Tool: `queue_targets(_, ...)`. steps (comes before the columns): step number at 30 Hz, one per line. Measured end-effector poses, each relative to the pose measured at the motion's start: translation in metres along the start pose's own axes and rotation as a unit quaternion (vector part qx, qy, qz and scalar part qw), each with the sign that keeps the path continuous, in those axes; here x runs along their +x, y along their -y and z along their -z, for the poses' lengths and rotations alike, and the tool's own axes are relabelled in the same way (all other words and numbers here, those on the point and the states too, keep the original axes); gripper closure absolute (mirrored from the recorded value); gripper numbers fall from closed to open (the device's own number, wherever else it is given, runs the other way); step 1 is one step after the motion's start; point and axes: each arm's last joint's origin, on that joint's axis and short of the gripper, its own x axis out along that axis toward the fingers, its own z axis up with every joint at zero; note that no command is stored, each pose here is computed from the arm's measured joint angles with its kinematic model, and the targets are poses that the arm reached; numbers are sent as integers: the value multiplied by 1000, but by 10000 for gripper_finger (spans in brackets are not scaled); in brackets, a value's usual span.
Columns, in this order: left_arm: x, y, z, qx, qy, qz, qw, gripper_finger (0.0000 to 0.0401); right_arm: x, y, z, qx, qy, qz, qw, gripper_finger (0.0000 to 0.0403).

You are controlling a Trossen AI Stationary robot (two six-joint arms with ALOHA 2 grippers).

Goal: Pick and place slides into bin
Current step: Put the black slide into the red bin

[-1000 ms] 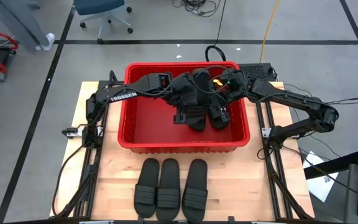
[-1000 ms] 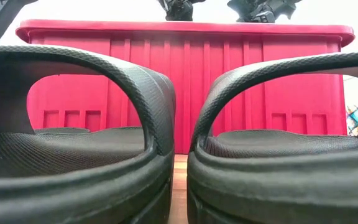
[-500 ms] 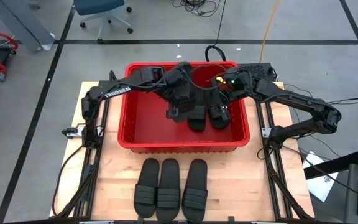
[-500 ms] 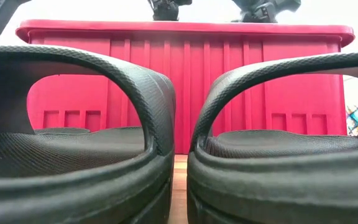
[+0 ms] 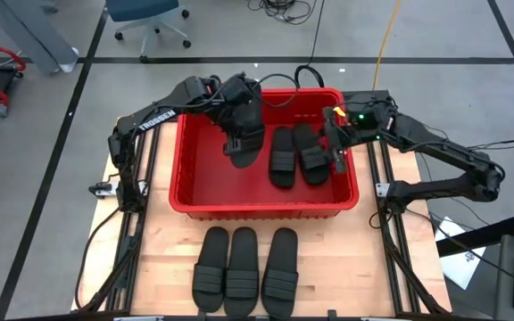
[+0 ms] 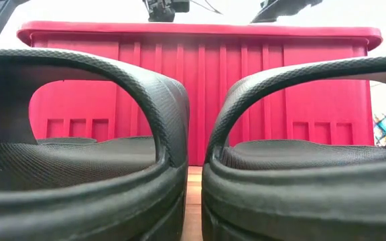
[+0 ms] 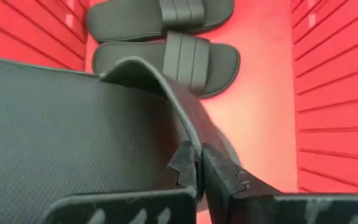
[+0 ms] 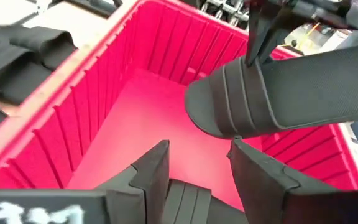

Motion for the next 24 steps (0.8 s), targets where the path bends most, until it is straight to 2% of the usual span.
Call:
queue_targets(7, 4, -5, 2, 4, 11, 36, 999, 401, -24, -9, -8, 10, 28, 18, 999, 249)
queue_targets(12, 28, -5, 11, -15, -27, 55, 998, 401, -36, -13, -11, 1, 43, 28, 999, 248)
queue_targets(24, 84, -8, 25, -14, -18, 85, 996, 401, -43, -16, -12, 10, 50, 32, 998, 248)
